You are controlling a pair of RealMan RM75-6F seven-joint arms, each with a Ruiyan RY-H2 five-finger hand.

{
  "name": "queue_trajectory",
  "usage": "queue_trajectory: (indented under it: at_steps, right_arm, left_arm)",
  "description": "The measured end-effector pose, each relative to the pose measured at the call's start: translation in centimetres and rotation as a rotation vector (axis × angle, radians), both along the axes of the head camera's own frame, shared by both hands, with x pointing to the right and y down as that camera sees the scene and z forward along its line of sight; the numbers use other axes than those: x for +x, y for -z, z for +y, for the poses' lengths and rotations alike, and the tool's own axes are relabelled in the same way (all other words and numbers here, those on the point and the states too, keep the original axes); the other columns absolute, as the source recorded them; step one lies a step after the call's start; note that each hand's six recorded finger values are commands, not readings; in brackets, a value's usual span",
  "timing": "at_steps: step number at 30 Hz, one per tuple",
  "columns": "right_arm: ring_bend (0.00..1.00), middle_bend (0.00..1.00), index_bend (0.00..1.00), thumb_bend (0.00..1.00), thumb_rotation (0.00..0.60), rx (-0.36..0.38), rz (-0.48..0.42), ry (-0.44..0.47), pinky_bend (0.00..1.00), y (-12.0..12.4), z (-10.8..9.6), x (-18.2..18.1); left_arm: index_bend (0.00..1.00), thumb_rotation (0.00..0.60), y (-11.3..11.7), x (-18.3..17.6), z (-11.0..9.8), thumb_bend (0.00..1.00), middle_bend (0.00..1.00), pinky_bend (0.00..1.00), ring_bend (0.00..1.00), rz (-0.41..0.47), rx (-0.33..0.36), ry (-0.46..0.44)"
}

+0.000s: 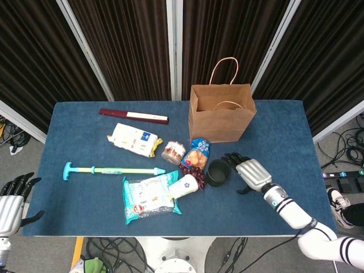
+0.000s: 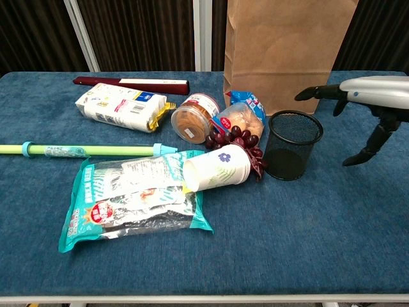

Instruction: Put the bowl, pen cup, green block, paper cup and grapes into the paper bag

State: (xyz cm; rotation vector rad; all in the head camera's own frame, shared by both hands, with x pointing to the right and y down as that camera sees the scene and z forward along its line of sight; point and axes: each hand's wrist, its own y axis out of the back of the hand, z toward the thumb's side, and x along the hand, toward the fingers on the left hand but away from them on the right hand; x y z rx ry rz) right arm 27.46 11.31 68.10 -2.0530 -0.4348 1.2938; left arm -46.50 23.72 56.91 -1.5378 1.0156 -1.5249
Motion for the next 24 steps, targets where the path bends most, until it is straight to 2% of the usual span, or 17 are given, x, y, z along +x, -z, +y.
queue_trajectory:
  at_steps: [6,8,12,14,17,19,24]
  right_arm:
    - [0.0,0.01,0.0,0.0,0.6,0.009,0.013,0.031,0.2,-2.1,-0.6,-3.1]
    - [0.0,0.03,0.0,0.0,0.6,0.013,0.01,0.037,0.21,-2.4,-0.8,-4.0]
    - [0.08,0.14,0.01,0.01,0.6,0.019,0.003,0.055,0.31,-2.9,-0.7,-5.5]
    - [0.14,0.2,0.07,0.05,0.6,0.025,-0.005,0.057,0.37,-3.0,-0.7,-6.0]
    - [0.24,0.3,0.22,0.11,0.6,0.041,-0.017,0.058,0.47,-2.9,-0.7,-6.4]
    - [0.27,0.34,0.28,0.13,0.6,0.054,-0.027,0.057,0.51,-2.7,-0.7,-6.5]
    - [0.29,0.37,0.34,0.15,0.6,0.099,-0.053,0.027,0.53,-1.3,-1.3,-5.8]
  left_arm:
    - [0.26,0.6,-0.4,-0.3,0.0,0.0,0.23,0.2,0.15,0.005,-0.003,0.002]
    - [0.26,0.6,-0.5,-0.4,0.0,0.0,0.23,0.2,0.15,0.007,-0.004,0.004]
    - [0.26,0.6,-0.6,-0.5,0.1,0.0,0.23,0.2,0.15,0.009,-0.006,0.009]
    - [0.26,0.6,-0.7,-0.5,0.1,0.0,0.23,0.2,0.15,0.01,-0.007,0.009]
    - [0.26,0.6,-0.7,-0.5,0.0,0.0,0.23,0.2,0.15,0.012,-0.006,0.009]
    - [0.26,0.6,-0.6,-0.6,0.1,0.0,0.23,0.2,0.15,0.012,-0.005,0.01]
    - [0.26,0.6,-0.6,-0.6,0.2,0.0,0.23,0.2,0.15,0.013,-0.005,0.009]
